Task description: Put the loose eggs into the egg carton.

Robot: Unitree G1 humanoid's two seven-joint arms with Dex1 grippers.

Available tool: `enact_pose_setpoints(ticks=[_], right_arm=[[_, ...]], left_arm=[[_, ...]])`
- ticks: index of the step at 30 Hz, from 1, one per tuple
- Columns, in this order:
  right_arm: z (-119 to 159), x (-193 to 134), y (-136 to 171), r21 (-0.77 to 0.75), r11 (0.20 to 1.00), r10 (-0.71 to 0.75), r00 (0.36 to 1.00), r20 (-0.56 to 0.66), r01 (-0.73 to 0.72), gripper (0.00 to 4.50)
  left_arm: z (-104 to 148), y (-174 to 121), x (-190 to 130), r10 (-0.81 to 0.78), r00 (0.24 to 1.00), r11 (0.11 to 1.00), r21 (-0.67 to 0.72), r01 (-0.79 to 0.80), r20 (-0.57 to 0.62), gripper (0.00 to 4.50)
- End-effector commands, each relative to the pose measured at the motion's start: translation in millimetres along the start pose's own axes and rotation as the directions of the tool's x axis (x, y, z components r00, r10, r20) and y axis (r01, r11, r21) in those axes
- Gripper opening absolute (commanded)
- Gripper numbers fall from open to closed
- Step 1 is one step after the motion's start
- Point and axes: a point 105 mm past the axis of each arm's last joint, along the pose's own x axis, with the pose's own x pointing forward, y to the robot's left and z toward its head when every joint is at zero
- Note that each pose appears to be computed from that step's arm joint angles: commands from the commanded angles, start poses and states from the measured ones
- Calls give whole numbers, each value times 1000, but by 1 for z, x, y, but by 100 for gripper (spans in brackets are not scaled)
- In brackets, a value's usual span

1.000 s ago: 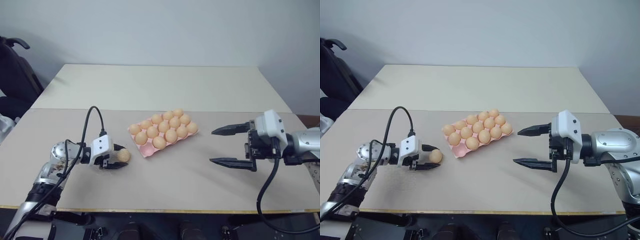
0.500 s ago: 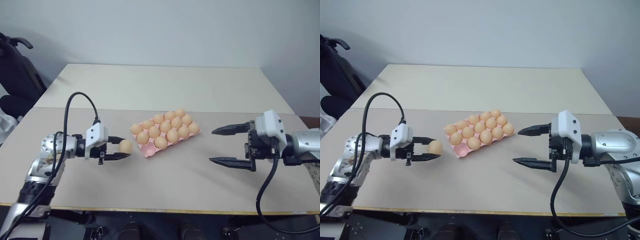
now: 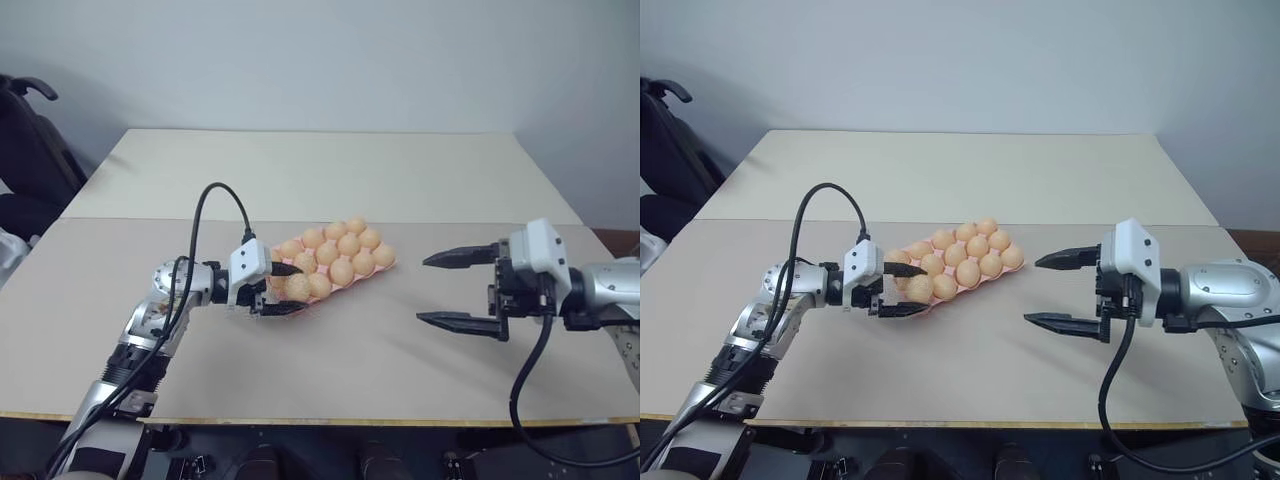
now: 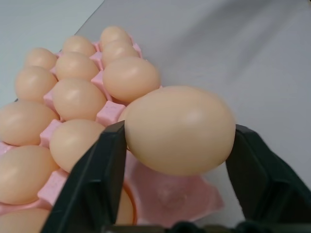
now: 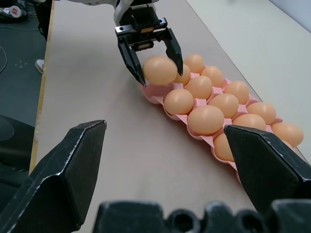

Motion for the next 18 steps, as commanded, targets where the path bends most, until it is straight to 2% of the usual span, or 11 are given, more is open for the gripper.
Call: enact_pose_setpoints(ticks=[1, 6, 13, 18], right_arm=[[10, -4, 1, -42, 999, -17, 1000, 24, 18, 450], [9, -1, -1, -40, 999, -20, 999, 30, 21, 450], [5, -1, -6, -28, 999, -39, 999, 30, 39, 450], [0, -1, -10, -13, 999, -46, 999, 23, 46, 450]], left_arm=[[11, 6, -7, 14, 1000, 999, 50, -14, 1, 449], [15, 11, -18, 71, 997, 997, 35, -72, 13, 449], [26, 0, -88, 143, 990, 988, -51, -144, -16, 449], [37, -21, -138, 174, 983, 979, -96, -179, -58, 449]])
